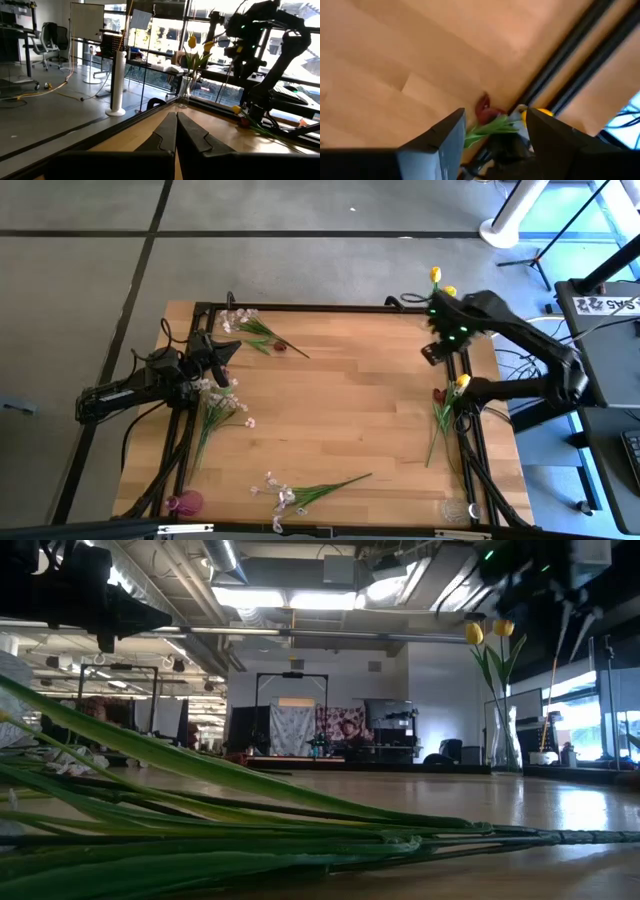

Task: Sort flowers into vase by color
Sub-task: Put the yellow tulip into the glass vase

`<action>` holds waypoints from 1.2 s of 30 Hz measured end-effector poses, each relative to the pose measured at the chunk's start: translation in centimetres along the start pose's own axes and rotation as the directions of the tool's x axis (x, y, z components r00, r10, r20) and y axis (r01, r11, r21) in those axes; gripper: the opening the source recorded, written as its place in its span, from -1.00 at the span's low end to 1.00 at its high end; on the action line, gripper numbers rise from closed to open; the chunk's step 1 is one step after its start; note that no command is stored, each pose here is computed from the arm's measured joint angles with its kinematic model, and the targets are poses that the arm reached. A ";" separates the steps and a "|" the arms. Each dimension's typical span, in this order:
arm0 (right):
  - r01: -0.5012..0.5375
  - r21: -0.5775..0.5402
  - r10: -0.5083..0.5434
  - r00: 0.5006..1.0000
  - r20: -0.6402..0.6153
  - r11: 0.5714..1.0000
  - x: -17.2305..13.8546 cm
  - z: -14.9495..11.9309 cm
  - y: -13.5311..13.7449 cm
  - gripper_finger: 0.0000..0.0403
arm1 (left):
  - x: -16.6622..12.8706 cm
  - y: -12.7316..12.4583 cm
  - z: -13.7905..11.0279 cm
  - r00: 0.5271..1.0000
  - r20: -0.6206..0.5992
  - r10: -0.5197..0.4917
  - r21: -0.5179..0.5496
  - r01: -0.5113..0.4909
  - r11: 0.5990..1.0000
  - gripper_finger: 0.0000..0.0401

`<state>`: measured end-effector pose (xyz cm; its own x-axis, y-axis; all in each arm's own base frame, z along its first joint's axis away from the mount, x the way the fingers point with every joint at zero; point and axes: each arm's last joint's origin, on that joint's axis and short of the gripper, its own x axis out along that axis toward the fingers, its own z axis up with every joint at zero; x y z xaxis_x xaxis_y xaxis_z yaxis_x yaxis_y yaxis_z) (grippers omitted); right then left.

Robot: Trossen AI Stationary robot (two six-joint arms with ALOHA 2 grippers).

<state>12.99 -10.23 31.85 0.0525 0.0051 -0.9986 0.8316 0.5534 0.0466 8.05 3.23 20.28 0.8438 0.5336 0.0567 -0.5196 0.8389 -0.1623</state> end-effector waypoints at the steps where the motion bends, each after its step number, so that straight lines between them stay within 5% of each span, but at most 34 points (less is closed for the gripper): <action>1: 0.001 -0.007 -0.002 0.999 -0.045 1.000 0.6 0.8 0.3 0.03 | 0.0 0.0 0.0 1.000 0.000 0.000 0.000 0.000 1.000 -1.00; 8: 0.029 -0.105 -0.058 0.957 -0.283 0.994 5.2 3.7 3.2 0.03 | 0.0 0.0 0.0 1.000 0.000 0.000 0.000 0.000 1.000 -1.00; 18: 0.237 -0.112 -0.262 0.856 -0.447 0.965 10.7 -0.5 5.1 0.04 | 0.0 0.0 0.0 1.000 0.000 0.000 0.000 0.000 1.000 -1.00; 29: 0.318 -0.040 -0.297 0.821 -0.488 0.947 15.8 -3.0 3.9 0.02 | 0.0 0.0 0.0 1.000 0.000 0.000 0.000 0.000 1.000 -1.00; 36: 0.372 -0.033 -0.335 0.791 -0.512 0.928 17.2 -2.5 4.2 -0.23 | 0.0 0.0 0.0 1.000 0.000 0.000 0.000 0.000 1.000 -1.00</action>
<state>16.00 -5.73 14.79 -0.5202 0.2451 -0.8181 0.7730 0.5424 -0.3290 8.04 3.23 20.29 0.8436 0.5339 0.0568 -0.5198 0.8387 -0.1623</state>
